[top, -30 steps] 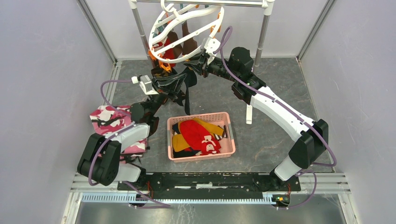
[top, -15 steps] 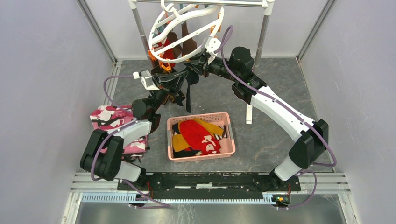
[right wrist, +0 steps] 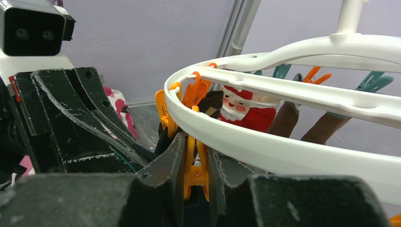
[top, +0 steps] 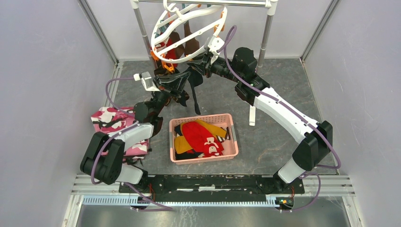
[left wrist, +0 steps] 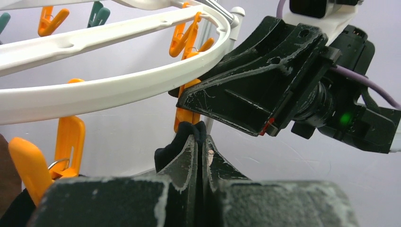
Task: Clip the socks to the hanger
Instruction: Clamp the sock onto the hanger.
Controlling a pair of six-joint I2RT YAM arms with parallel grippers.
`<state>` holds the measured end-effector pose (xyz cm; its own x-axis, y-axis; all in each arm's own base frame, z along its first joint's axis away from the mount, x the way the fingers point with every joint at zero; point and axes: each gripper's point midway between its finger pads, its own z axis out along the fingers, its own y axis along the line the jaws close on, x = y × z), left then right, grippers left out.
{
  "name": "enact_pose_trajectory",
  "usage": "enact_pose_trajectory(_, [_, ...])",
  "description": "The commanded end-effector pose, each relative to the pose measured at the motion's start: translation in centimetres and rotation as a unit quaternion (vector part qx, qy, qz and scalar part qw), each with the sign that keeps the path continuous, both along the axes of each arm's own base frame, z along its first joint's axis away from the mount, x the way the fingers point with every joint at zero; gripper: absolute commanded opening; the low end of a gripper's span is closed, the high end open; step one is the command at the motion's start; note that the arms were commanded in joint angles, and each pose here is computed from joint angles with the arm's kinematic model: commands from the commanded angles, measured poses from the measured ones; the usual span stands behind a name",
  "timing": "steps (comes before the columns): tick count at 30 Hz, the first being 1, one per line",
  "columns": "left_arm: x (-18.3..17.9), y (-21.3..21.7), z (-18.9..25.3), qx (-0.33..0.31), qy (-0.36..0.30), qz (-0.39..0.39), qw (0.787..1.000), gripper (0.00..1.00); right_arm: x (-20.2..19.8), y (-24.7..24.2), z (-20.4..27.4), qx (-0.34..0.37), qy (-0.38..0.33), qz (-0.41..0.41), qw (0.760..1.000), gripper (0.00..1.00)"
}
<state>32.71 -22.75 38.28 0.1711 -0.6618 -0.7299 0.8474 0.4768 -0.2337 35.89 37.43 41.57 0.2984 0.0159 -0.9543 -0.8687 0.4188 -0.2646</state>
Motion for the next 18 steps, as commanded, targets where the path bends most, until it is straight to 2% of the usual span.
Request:
enact_pose_trajectory(1, [-4.5, 2.7, 5.5, -0.086, -0.099, -0.003, 0.991, 0.02, -1.0, -0.1, 2.0, 0.017, -0.004, 0.008, 1.0, 0.0])
enact_pose_trajectory(18, [-2.9, 1.4, 4.6, -0.117, -0.037, -0.059, 0.991, 0.02, -1.0, -0.1, 1.8, 0.023, 0.009, 0.009, 1.0, 0.0])
